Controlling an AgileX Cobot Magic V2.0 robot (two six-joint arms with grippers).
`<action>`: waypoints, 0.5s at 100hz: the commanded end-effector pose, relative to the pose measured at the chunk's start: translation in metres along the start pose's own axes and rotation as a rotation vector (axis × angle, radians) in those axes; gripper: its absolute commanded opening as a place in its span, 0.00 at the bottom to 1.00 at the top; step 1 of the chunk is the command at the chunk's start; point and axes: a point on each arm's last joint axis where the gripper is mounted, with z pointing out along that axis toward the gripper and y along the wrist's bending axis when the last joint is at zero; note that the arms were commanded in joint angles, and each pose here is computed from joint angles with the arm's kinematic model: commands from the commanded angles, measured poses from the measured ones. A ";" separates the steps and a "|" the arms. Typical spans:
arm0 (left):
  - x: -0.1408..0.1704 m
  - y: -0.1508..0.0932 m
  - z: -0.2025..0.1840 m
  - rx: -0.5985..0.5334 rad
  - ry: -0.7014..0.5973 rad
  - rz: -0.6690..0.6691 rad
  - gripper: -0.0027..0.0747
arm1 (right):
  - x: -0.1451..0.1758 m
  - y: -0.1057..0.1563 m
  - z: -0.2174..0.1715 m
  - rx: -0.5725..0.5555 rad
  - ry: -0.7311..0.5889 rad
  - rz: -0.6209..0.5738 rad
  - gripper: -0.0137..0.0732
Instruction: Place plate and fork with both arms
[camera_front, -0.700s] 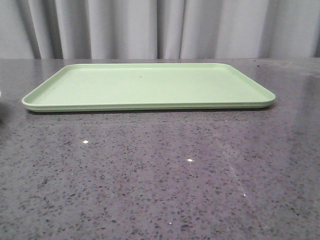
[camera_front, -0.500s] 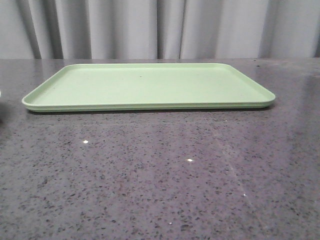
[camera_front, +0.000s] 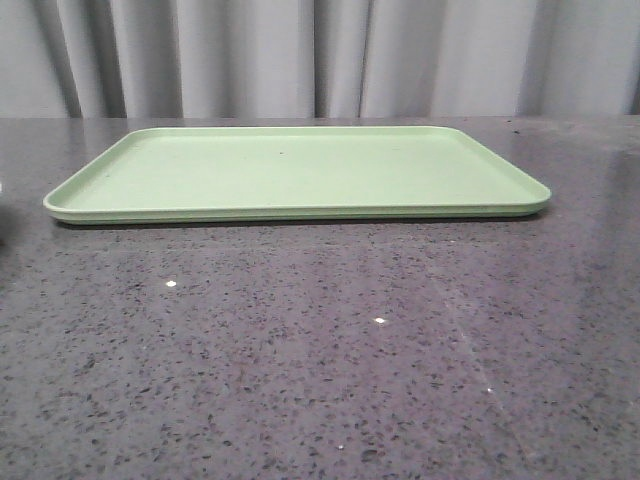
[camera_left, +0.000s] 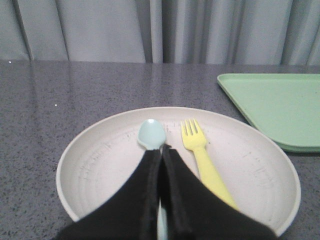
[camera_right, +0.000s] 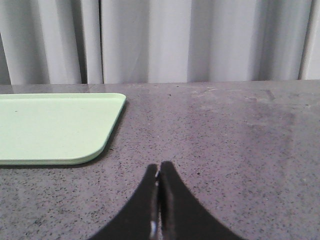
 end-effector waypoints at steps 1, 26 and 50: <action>-0.007 0.000 -0.003 0.008 -0.131 -0.005 0.01 | -0.011 0.001 -0.003 -0.007 -0.111 -0.005 0.08; -0.026 -0.002 -0.007 0.014 -0.199 -0.005 0.01 | -0.013 0.001 -0.003 -0.008 -0.106 -0.005 0.08; -0.077 -0.007 -0.021 0.017 -0.197 0.003 0.01 | -0.046 0.005 -0.004 0.002 -0.007 -0.005 0.08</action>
